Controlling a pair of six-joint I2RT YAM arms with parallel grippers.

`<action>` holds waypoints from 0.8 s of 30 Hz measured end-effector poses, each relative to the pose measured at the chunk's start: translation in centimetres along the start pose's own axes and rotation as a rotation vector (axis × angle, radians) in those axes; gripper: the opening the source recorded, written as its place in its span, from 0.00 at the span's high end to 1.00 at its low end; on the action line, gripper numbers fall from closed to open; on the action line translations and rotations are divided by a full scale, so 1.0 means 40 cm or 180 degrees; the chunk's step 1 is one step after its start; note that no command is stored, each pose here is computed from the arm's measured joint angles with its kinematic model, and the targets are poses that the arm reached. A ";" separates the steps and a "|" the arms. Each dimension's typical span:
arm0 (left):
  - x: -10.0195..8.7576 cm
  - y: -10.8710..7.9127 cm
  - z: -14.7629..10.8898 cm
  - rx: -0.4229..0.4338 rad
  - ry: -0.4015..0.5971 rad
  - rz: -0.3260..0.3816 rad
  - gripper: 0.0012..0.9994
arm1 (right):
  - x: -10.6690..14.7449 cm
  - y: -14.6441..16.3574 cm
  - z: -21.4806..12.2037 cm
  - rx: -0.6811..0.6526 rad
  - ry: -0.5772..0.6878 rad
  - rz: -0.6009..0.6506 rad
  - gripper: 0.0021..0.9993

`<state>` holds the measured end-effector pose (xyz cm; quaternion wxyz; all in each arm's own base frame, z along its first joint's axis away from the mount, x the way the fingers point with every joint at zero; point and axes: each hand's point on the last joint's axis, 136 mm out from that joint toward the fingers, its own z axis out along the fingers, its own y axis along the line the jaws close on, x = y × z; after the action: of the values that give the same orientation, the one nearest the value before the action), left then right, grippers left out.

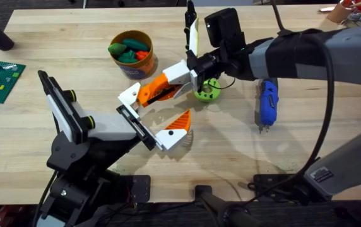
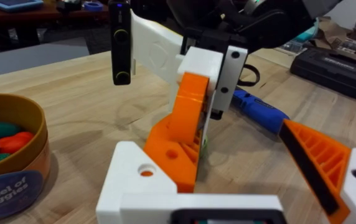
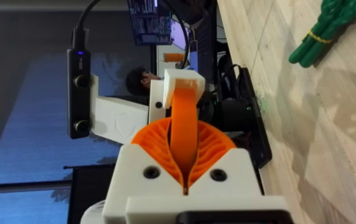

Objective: Pick up the gripper from the table and insert it into the empty holder that is missing its gripper. Then pick up a screw, insert it into the mounting hole, and use the screwdriver to tighten it. Finally, clean up the table by picking up the vegetable and placing it into the bucket.

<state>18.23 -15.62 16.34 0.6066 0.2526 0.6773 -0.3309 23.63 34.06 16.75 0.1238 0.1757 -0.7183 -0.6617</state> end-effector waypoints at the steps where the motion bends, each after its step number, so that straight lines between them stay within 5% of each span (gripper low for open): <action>1: -0.001 0.004 0.000 -0.0025 -0.0006 -0.0004 0.01 | 0.001 0.000 -0.001 -0.0006 0.0005 0.0015 0.98; 24: 0.000 0.001 -0.001 0.0009 0.0001 -0.0015 0.01 | 0.000 0.000 0.003 0.0007 0.0001 -0.0268 0.98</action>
<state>18.23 -15.56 16.34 0.6053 0.2520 0.6775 -0.3332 23.58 34.16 16.72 0.0958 0.2061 -0.7109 -0.6656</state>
